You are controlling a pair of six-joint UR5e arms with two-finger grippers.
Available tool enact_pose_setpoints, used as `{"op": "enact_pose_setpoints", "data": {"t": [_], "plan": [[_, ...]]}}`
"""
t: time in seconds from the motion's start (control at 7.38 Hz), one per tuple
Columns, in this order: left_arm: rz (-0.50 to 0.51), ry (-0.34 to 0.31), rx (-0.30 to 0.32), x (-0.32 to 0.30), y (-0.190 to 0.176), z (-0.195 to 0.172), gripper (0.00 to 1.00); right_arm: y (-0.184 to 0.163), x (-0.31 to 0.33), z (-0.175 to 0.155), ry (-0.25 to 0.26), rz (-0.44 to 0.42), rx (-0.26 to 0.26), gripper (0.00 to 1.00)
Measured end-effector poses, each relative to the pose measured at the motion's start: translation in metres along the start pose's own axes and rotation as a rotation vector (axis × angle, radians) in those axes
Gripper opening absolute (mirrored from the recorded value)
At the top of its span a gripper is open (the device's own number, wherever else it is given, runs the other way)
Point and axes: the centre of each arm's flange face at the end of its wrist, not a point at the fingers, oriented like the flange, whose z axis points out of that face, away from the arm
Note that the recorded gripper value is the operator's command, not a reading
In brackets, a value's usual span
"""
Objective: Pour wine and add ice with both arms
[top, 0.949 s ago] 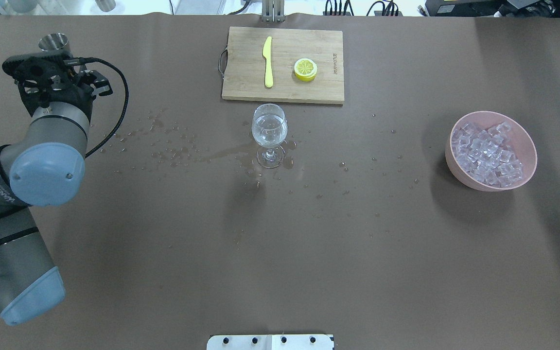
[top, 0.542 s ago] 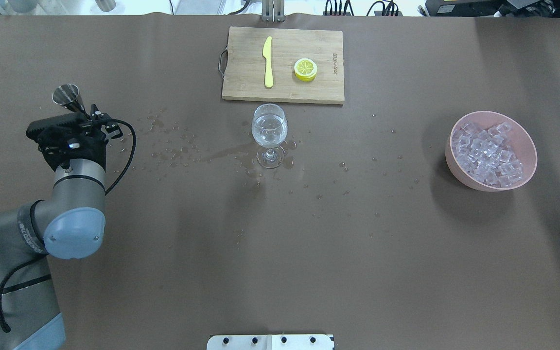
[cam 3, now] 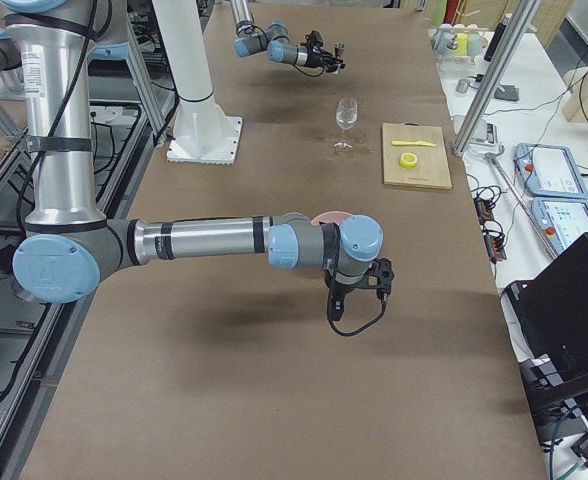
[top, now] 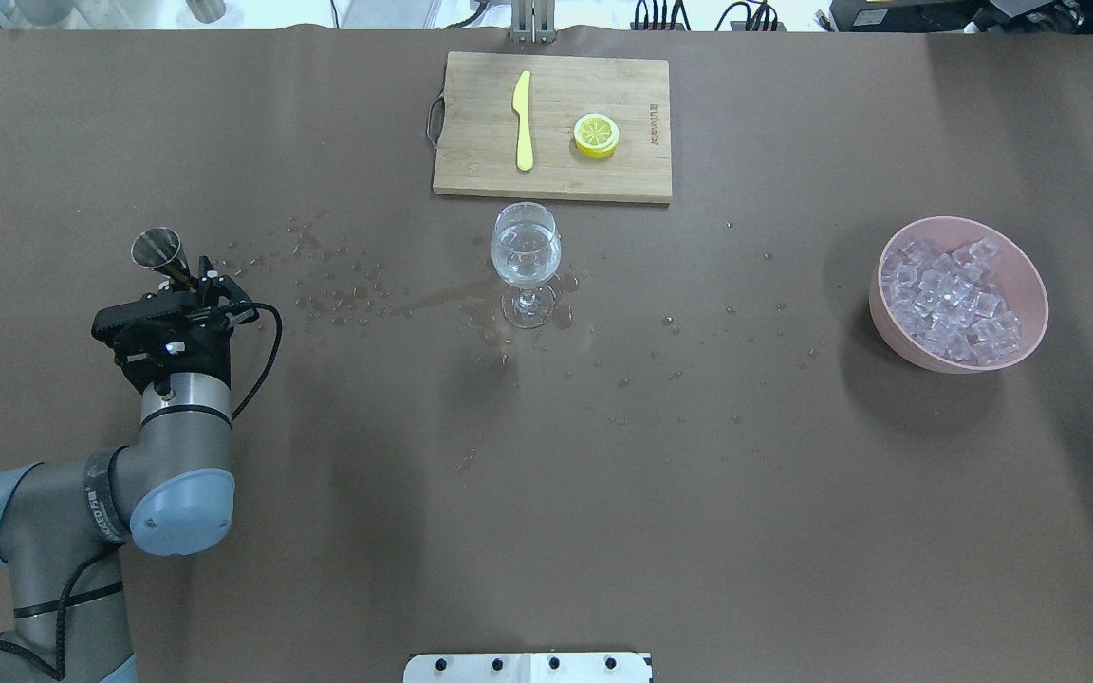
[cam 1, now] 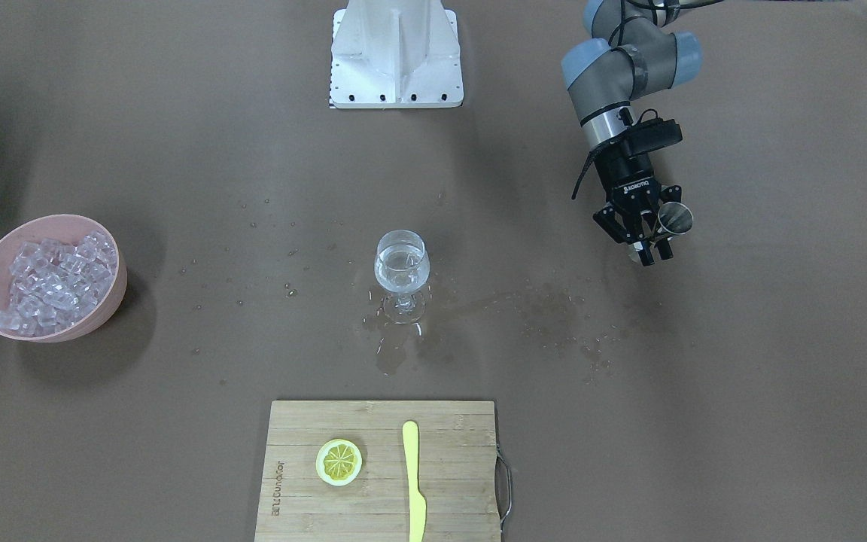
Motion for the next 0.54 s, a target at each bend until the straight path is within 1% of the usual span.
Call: {"op": "enact_pose_setpoints", "data": {"t": [0.27,0.54], "plan": [[0.013,-0.005,0.009,-0.001,0.022,0.002,0.0,0.0,0.0,0.002,0.0,0.0,-0.003,1.0],[0.03,0.009,-0.004,0.004,0.04,-0.008,0.0,0.0,0.0,0.003,0.001,0.0,-0.006,1.0]]}}
